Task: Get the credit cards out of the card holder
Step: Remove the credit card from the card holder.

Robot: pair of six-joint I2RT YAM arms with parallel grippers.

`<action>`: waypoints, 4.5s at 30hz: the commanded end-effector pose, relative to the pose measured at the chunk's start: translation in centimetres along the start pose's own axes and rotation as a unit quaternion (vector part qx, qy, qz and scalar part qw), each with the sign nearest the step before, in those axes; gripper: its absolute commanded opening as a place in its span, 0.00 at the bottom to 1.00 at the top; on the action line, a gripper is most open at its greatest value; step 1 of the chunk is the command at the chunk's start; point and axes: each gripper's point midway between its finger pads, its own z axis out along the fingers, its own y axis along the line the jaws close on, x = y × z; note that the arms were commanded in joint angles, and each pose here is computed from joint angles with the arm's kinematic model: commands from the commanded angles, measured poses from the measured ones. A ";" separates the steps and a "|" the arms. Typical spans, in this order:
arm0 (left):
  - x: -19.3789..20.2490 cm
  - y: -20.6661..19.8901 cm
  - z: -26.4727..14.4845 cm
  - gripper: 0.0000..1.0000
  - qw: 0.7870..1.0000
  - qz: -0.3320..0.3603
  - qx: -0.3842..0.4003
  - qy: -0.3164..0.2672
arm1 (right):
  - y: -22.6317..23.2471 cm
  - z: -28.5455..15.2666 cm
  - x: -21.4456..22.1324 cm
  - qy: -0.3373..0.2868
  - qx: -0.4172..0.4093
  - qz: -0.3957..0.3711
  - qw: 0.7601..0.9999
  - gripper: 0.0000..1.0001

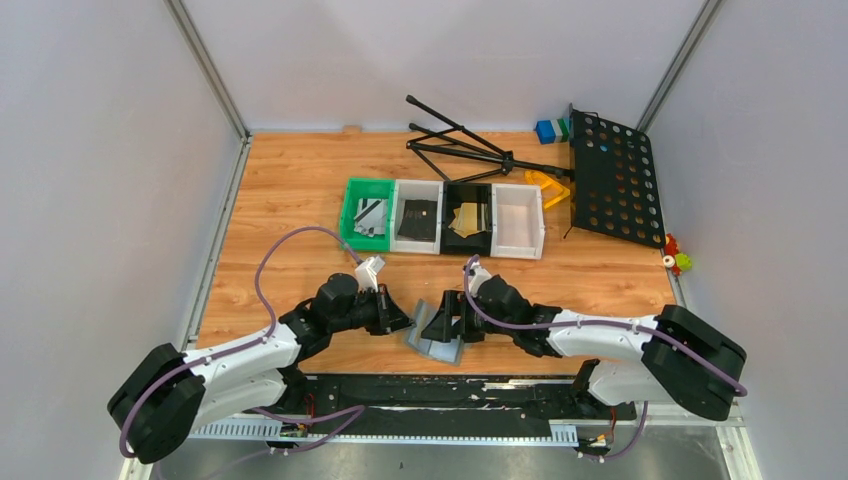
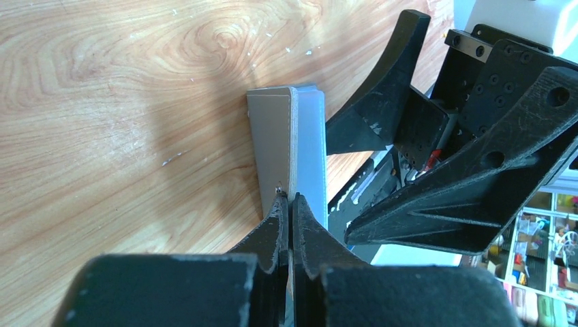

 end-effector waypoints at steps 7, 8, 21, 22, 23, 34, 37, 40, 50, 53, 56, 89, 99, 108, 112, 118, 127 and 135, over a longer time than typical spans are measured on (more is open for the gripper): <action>-0.4 -0.6 -0.2 0.00 1.000 0.007 0.008 -0.009 | 0.4 0.6 -1.1 -0.005 0.015 0.009 1.000 0.55; -0.4 -0.6 -0.2 0.00 1.000 0.007 0.009 -0.008 | 0.5 0.6 -1.1 -0.006 0.013 0.010 1.000 0.58; -0.5 -0.9 -0.3 0.00 1.000 0.007 0.016 -0.011 | 2.1 1.4 -2.1 -0.007 -0.002 0.004 1.000 0.95; -0.5 -1.0 -0.3 0.00 1.000 0.007 0.017 -0.012 | 1.9 1.6 -2.1 -0.005 0.006 0.006 1.000 0.93; -0.6 -1.0 -0.3 0.00 1.000 0.008 0.017 -0.012 | 1.5 1.7 -1.9 -0.001 0.014 0.008 1.000 0.91; -0.5 -0.7 -0.4 0.00 1.000 0.010 0.008 -0.011 | -1.5 0.8 -0.7 0.003 0.063 0.019 0.998 0.61; -0.5 -0.7 -0.4 0.00 1.000 0.011 0.008 -0.012 | -2.0 0.4 -0.5 0.004 0.069 0.020 0.997 0.50; -0.5 -0.7 -0.4 0.00 1.000 0.012 0.007 -0.012 | -2.5 0.2 -0.1 0.008 0.074 0.022 0.997 0.42; -0.7 -0.7 -0.5 0.00 1.000 0.014 0.004 -0.013 | -1.9 -0.9 -0.6 -0.006 0.059 0.002 0.998 0.39; -0.8 -0.8 -0.5 0.00 1.000 0.015 0.004 -0.013 | -1.2 -1.2 -1.1 -0.015 0.049 -0.004 0.999 0.39; -0.8 -0.8 -0.6 0.00 1.000 0.017 0.001 -0.014 | -0.8 -1.3 -1.3 -0.017 0.044 -0.008 0.999 0.40; -2.0 -1.9 -1.9 0.00 0.999 0.027 -0.012 -0.025 | 3.9 2.9 -3.3 -0.010 -0.040 0.007 0.999 0.79; -2.0 -1.9 -1.9 0.00 0.999 0.023 -0.010 -0.027 | 3.0 3.3 -2.9 -0.006 -0.027 0.012 1.000 0.65; -1.9 -2.1 -1.8 0.00 0.999 0.018 -0.001 -0.027 | 2.9 3.8 -2.9 -0.002 -0.021 0.009 1.000 0.67; -1.9 -2.2 -1.7 0.00 0.999 0.014 0.003 -0.028 | 2.6 4.1 -2.6 0.001 -0.009 0.003 1.000 0.63; -1.9 -2.1 -1.7 0.00 1.000 0.012 0.003 -0.028 | 2.3 4.5 -2.3 0.003 -0.001 0.001 1.000 0.63; -2.0 -2.1 -1.8 0.00 0.999 0.013 0.000 -0.030 | 1.0 4.5 -2.2 0.010 0.051 -0.010 0.999 0.63; -2.1 -1.5 -1.9 0.00 0.999 0.015 -0.018 -0.035 | -0.5 3.2 -1.5 0.007 0.073 -0.007 0.997 0.45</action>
